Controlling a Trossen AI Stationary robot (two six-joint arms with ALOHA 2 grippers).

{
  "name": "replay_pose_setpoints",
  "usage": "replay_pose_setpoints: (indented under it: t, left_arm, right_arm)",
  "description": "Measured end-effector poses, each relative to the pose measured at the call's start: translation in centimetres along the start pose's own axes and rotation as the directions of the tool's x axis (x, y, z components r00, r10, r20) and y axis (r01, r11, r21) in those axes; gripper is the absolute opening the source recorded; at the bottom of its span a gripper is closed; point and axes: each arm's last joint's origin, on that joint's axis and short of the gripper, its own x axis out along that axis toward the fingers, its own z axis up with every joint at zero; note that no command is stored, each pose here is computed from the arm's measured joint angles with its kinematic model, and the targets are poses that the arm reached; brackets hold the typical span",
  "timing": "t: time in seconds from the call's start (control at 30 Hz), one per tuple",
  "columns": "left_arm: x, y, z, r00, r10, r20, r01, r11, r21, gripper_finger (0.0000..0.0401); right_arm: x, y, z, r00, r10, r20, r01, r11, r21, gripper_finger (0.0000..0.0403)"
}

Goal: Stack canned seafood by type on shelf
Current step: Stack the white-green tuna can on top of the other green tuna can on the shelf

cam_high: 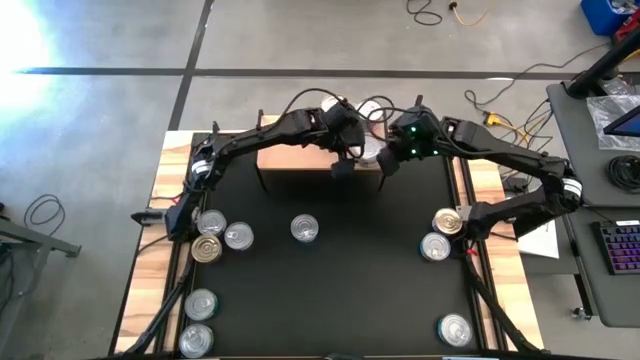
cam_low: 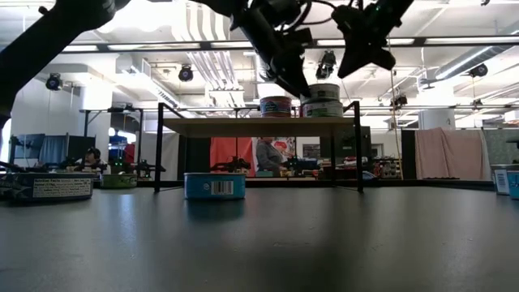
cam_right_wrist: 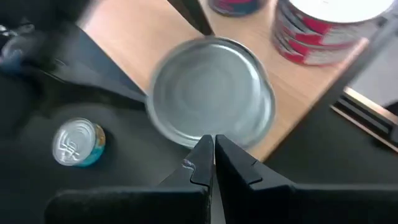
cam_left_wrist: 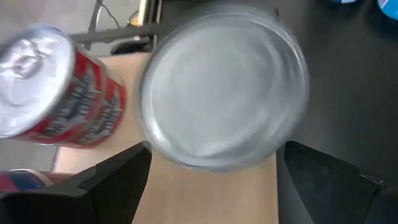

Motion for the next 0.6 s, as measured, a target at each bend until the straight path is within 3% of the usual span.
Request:
replay_pose_setpoints:
  t: [0.17, 0.6]
  left_arm:
    - [-1.8, 0.3, 0.3, 1.0, 0.005, 0.003, -0.005, 1.0, 0.012, 0.035]
    - [-1.4, 0.4, 0.2, 1.0, 0.028, -0.011, -0.028, 0.999, -0.046, 0.035]
  right_arm:
    - [-0.2, -1.3, 0.1, 0.996, -0.093, -0.006, 0.093, 0.995, 0.041, 0.0009]
    - [1.3, -2.0, 0.2, 0.99, -0.138, -0.036, 0.139, 0.99, 0.021, 0.0009]
